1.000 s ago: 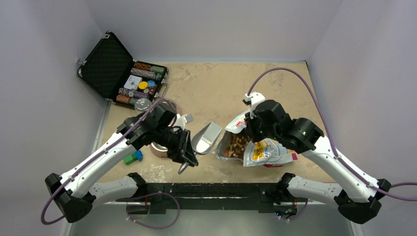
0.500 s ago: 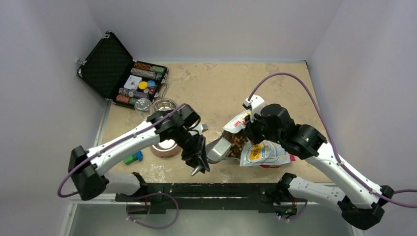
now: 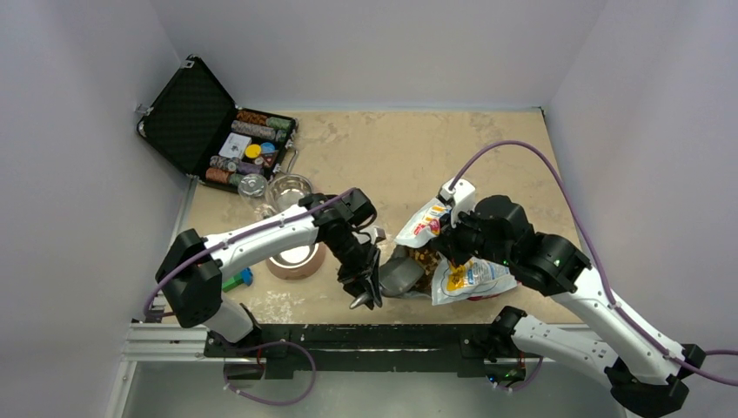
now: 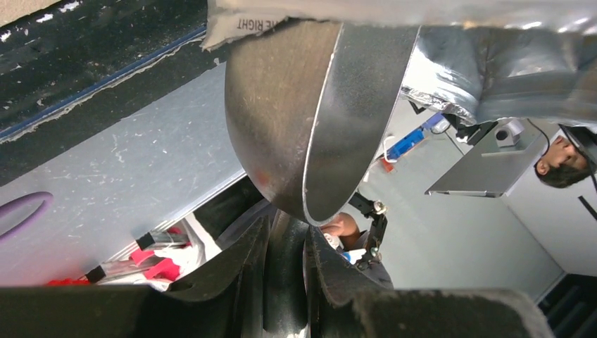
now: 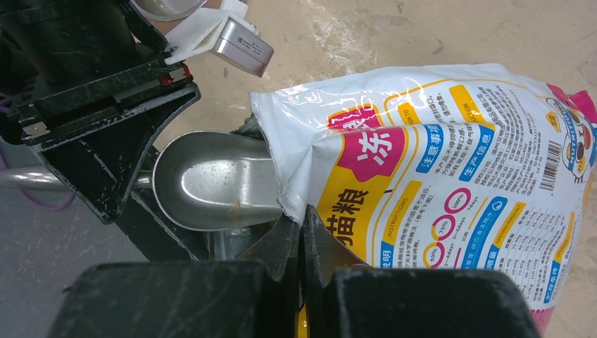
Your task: Serve the pet food
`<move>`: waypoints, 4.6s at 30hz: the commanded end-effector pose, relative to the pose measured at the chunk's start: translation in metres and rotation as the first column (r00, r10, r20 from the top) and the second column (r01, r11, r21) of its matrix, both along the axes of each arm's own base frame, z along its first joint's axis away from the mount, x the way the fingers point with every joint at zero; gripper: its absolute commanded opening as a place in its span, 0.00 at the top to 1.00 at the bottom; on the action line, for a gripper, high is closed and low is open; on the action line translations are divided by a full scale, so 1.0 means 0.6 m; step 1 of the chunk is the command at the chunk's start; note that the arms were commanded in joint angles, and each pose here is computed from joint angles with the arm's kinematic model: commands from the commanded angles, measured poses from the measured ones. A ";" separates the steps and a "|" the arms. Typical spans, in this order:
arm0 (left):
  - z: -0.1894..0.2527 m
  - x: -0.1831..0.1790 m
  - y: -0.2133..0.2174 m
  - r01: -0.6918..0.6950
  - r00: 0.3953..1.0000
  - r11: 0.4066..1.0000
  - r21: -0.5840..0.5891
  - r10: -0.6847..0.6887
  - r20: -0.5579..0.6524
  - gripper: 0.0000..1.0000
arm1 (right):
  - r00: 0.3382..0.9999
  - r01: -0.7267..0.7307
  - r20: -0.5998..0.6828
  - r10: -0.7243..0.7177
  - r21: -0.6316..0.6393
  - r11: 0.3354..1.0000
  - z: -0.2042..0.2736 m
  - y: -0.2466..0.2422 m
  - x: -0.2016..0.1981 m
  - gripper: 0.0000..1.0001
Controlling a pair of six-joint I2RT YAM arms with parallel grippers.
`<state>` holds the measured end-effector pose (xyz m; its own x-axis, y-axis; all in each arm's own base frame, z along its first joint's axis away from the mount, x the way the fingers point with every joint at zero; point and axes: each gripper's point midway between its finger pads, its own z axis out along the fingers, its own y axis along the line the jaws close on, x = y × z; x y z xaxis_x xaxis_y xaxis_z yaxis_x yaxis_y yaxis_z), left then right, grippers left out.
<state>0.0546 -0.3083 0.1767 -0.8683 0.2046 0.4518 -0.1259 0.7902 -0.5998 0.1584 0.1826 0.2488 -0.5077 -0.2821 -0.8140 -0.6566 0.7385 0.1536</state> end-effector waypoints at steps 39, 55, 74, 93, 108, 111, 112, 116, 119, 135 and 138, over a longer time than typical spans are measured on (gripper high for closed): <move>0.000 0.110 -0.106 0.005 0.913 0.888 -0.459 0.183 0.363 1.00 | 0.931 0.321 0.107 -0.350 0.223 0.921 0.102 -0.053 0.045 1.00; 0.023 0.107 -0.100 -0.055 0.953 0.781 -0.622 0.227 0.200 1.00 | 0.908 0.379 0.091 -0.410 0.239 0.894 0.110 -0.060 0.055 1.00; 0.045 0.088 -0.063 -0.044 0.939 0.766 -0.641 0.251 0.235 1.00 | 0.894 0.405 0.092 -0.439 0.254 0.878 0.124 -0.073 0.053 1.00; 0.034 0.023 0.017 -0.069 0.940 0.789 -0.611 0.257 0.225 1.00 | 0.866 0.459 0.075 -0.495 0.277 0.844 0.126 -0.089 0.053 1.00; 0.078 0.022 0.073 -0.180 0.887 0.780 -0.599 0.392 0.244 1.00 | 0.820 0.530 0.074 -0.568 0.278 0.801 0.128 -0.119 0.053 1.00; 0.083 0.026 0.085 -0.210 0.864 0.785 -0.583 0.429 0.265 1.00 | 0.815 0.534 0.077 -0.574 0.282 0.797 0.132 -0.123 0.053 1.00; 0.085 0.030 0.090 -0.228 0.851 0.781 -0.582 0.450 0.270 1.00 | 0.815 0.534 0.079 -0.575 0.286 0.796 0.134 -0.124 0.052 1.00; 0.088 0.040 0.105 -0.280 0.814 0.775 -0.566 0.504 0.289 1.00 | 0.812 0.536 0.083 -0.577 0.284 0.795 0.135 -0.127 0.051 1.00; 0.093 0.045 0.113 -0.299 0.783 0.763 -0.573 0.540 0.309 1.00 | 0.805 0.545 0.089 -0.586 0.278 0.791 0.135 -0.133 0.051 1.00; 0.086 0.126 0.190 -0.659 0.419 0.542 -0.522 0.841 0.343 1.00 | 0.833 0.494 0.115 -0.541 0.284 0.822 0.145 -0.128 0.043 1.00; 0.073 0.133 0.217 -0.713 0.341 0.491 -0.501 0.867 0.363 1.00 | 0.838 0.481 0.129 -0.531 0.286 0.829 0.149 -0.128 0.042 1.00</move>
<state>0.1149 -0.1994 0.1984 -0.8373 -0.5462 -0.0220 -0.2298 0.3882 -0.8924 0.1802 0.1118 0.2847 -0.4909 0.0710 -0.8683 -0.2167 0.9554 0.2007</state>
